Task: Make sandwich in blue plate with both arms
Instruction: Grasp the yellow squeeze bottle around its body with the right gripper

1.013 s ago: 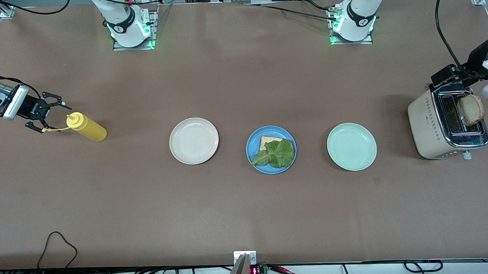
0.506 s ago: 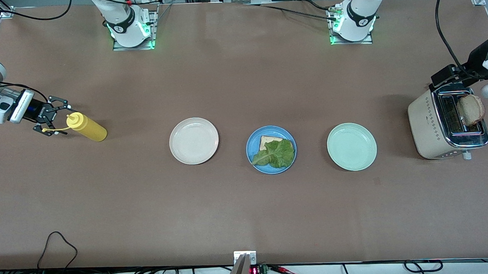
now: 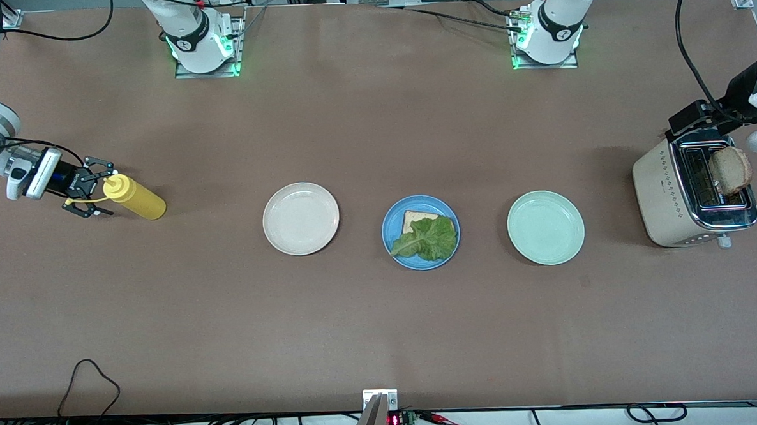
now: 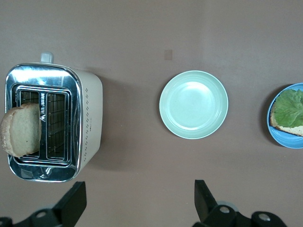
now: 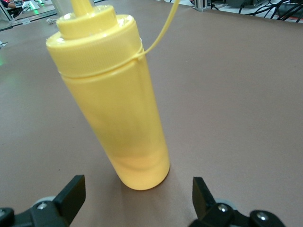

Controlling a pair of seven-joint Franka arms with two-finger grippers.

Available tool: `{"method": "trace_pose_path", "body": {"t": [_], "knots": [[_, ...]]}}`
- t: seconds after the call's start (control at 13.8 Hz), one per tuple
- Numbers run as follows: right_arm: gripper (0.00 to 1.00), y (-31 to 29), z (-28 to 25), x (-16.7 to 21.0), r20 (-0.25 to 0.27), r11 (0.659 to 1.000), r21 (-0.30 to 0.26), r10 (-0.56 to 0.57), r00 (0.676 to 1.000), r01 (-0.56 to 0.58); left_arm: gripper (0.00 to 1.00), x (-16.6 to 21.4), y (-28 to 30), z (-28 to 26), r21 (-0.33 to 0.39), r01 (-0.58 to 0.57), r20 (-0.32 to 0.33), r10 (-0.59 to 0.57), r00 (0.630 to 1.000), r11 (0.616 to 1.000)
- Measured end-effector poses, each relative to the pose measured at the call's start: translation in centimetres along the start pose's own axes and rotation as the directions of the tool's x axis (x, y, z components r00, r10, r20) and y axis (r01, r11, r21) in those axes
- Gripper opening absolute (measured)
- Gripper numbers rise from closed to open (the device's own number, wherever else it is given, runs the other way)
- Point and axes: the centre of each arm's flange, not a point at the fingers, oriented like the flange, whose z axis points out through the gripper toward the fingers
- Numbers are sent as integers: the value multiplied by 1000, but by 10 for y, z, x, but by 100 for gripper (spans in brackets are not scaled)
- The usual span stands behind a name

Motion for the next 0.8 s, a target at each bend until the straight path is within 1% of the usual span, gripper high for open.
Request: {"method": "trace_pose_path", "body": {"t": [0.36, 0.8], "knots": [[100, 5, 8, 6, -38, 1000, -2, -1, 999, 1, 100, 0, 0, 0, 0, 0, 0, 0, 1000, 1000], [100, 6, 35, 12, -56, 999, 39, -15, 998, 17, 100, 0, 1, 0, 0, -2, 0, 2, 1000, 1000]]}}
